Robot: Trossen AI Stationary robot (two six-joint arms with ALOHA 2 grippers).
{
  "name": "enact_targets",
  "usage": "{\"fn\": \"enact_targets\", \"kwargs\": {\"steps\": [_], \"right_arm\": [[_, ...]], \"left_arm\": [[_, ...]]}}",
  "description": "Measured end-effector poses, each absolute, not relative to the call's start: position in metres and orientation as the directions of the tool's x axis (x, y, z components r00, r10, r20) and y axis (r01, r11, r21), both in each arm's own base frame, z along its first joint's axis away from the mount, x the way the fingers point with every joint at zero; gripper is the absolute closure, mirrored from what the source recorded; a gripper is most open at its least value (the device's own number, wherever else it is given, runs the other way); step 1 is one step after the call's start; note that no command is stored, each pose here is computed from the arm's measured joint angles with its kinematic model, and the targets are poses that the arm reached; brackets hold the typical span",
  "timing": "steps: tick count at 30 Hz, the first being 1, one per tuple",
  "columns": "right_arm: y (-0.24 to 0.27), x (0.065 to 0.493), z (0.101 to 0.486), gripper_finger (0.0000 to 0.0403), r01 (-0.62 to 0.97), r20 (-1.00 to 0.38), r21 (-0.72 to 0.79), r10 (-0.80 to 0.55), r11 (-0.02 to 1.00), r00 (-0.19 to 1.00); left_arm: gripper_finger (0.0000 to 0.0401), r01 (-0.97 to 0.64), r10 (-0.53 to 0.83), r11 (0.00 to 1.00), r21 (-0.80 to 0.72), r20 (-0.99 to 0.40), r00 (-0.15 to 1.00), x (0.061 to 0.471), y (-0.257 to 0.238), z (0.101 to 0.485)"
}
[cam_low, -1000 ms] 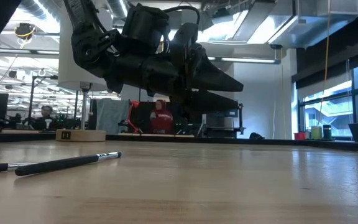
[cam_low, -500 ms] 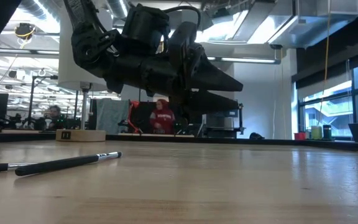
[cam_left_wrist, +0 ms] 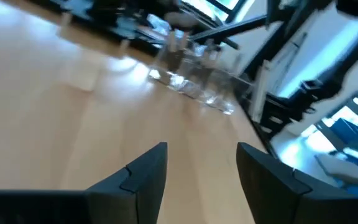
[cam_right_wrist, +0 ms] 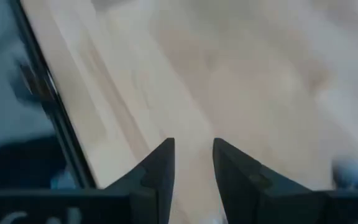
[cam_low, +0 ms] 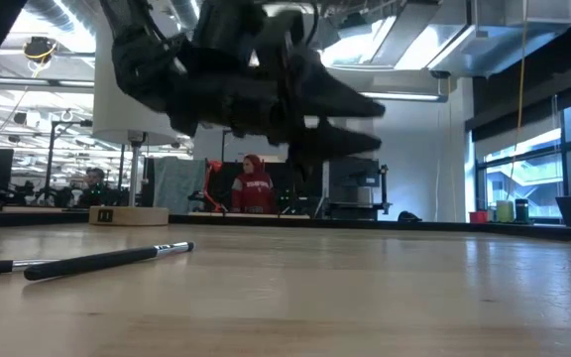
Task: Put items in baskets/containers
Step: Put the eyeshadow brush into the transparent organizer
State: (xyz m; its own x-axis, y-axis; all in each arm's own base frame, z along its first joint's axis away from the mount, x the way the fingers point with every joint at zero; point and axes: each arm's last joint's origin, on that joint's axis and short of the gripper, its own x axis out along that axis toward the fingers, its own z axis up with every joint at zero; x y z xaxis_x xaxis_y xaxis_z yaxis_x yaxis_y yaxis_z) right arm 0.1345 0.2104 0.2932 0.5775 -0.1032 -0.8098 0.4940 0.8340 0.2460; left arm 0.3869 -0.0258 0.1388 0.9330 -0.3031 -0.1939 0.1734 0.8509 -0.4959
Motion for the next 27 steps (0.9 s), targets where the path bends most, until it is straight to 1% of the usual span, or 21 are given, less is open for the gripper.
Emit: {"fn": "enact_targets", "kwargs": {"steps": [3, 5, 7, 9, 11, 13, 15, 19, 22, 27], "right_arm": [[0.206, 0.141, 0.308, 0.0298, 0.446, -0.699, 0.217, -0.180, 0.868, 0.692], [0.203, 0.146, 0.313, 0.0301, 0.425, -0.628, 0.172, -0.233, 0.889, 0.742], [0.198, 0.152, 0.314, 0.0302, 0.425, -0.571, 0.109, -0.293, 0.899, 0.767], [0.190, 0.160, 0.312, 0.0302, 0.443, -0.513, 0.027, -0.368, 0.896, 0.775], [0.181, 0.168, 0.305, 0.0302, 0.486, -0.433, -0.048, -0.457, 0.872, 0.777], [0.169, 0.178, 0.297, 0.0302, 0.533, -0.379, -0.116, -0.534, 0.838, 0.756], [0.156, 0.188, 0.289, 0.0302, 0.576, -0.380, -0.167, -0.591, 0.800, 0.712], [0.127, 0.207, 0.282, 0.0302, 0.644, -0.439, -0.221, -0.665, 0.732, 0.605], [0.111, 0.220, 0.282, 0.0302, 0.655, -0.472, -0.256, -0.683, 0.711, 0.557], [0.093, 0.233, 0.280, 0.0302, 0.638, -0.547, -0.284, -0.667, 0.716, 0.505]], "left_arm": [[0.0224, 0.190, -0.313, 0.874, -0.448, -0.219, 0.924, 0.382, -0.032, 0.154], [0.0231, 0.159, -0.286, 0.902, -0.402, -0.280, 0.916, 0.375, -0.036, 0.164], [0.0238, 0.087, -0.215, 0.938, -0.335, -0.367, 0.905, 0.366, -0.040, 0.175], [0.0243, -0.013, -0.108, 0.967, -0.255, -0.453, 0.885, 0.354, -0.044, 0.184], [0.0246, -0.117, -0.001, 0.975, -0.190, -0.528, 0.849, 0.341, -0.048, 0.191], [0.0247, -0.209, 0.076, 0.964, -0.165, -0.582, 0.810, 0.329, -0.054, 0.196], [0.0248, -0.285, 0.130, 0.947, -0.147, -0.635, 0.762, 0.317, -0.062, 0.197], [0.0248, -0.379, 0.165, 0.913, -0.148, -0.718, 0.676, 0.301, -0.081, 0.189], [0.0248, -0.461, 0.160, 0.862, -0.209, -0.751, 0.640, 0.295, -0.089, 0.184], [0.0248, -0.601, 0.132, 0.722, -0.343, -0.785, 0.606, 0.289, -0.097, 0.181]]}}
